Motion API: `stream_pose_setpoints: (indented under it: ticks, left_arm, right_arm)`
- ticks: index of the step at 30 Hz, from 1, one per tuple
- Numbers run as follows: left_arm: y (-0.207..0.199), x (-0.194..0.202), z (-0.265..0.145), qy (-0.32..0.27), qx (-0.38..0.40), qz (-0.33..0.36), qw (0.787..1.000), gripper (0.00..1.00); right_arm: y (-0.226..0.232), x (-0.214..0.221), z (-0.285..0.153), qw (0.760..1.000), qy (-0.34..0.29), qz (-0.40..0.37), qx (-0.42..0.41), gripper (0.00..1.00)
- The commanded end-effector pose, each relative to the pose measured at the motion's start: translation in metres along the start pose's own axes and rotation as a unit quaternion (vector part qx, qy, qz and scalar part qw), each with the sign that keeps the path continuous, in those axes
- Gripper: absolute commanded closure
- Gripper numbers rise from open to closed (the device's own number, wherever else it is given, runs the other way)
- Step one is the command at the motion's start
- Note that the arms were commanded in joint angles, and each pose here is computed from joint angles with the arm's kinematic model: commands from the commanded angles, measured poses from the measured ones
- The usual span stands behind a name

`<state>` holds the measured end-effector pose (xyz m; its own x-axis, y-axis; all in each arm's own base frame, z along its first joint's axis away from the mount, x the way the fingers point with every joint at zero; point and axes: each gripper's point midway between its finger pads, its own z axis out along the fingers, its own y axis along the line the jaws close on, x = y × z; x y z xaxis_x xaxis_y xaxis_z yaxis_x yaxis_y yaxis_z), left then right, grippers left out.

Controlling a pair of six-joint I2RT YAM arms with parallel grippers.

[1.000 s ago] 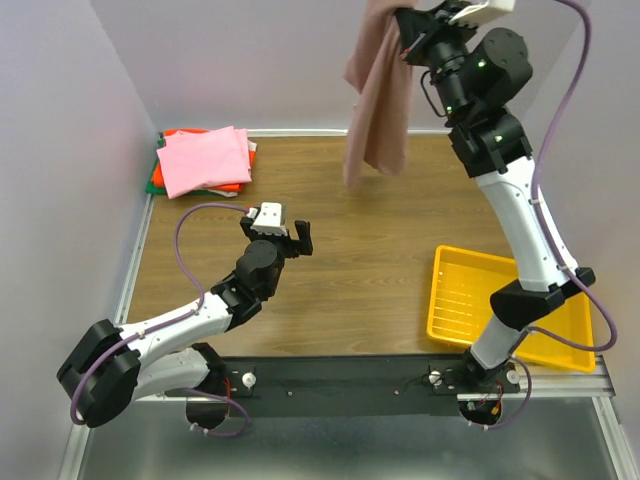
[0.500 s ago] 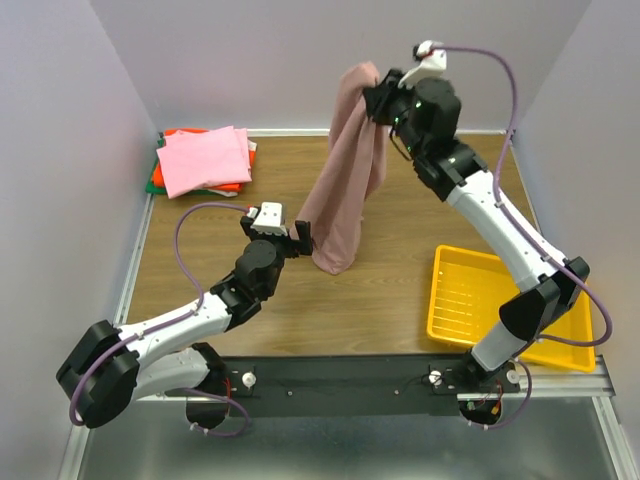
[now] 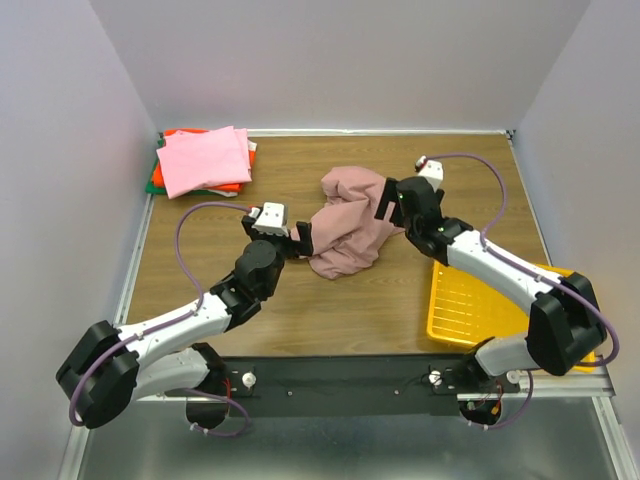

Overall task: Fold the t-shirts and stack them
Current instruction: Move the tshirt to the center of the board, then flatten the tshirt out

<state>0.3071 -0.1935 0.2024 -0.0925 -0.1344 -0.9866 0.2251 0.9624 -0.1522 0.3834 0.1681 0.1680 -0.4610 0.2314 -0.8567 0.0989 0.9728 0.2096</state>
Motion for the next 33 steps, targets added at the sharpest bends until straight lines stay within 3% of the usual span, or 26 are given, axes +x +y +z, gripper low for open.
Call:
stream_pose_setpoints:
  ticks: [1,9,19,23,30,33]
  left_arm:
    - [-0.008,-0.008,0.002,-0.013,0.018,0.0,1.0,0.02]
    - [-0.021,0.023,0.016,0.029,0.039,0.028,0.998,0.02]
    - [-0.047,0.08,0.04,0.112,0.083,0.081,0.987,0.03]
    - [-0.042,0.097,0.05,0.135,0.064,0.105,0.983,0.12]
    - [-0.03,0.132,0.063,0.193,0.028,0.13,0.972,0.15]
    - [-0.022,0.145,0.07,0.216,0.021,0.128,0.968,0.24]
  right_arm:
    - [-0.011,0.023,-0.01,0.999,0.016,0.037,0.0,0.03]
    - [-0.01,0.069,-0.012,0.995,0.085,0.029,-0.031,0.04]
    - [-0.008,0.083,0.003,0.994,0.107,0.013,-0.021,0.04]
    - [-0.009,0.091,0.014,0.993,0.117,-0.014,-0.013,0.06]
    - [0.003,0.098,0.033,0.99,0.136,-0.043,-0.02,0.08]
    - [0.009,0.103,0.043,0.988,0.147,-0.05,-0.024,0.15]
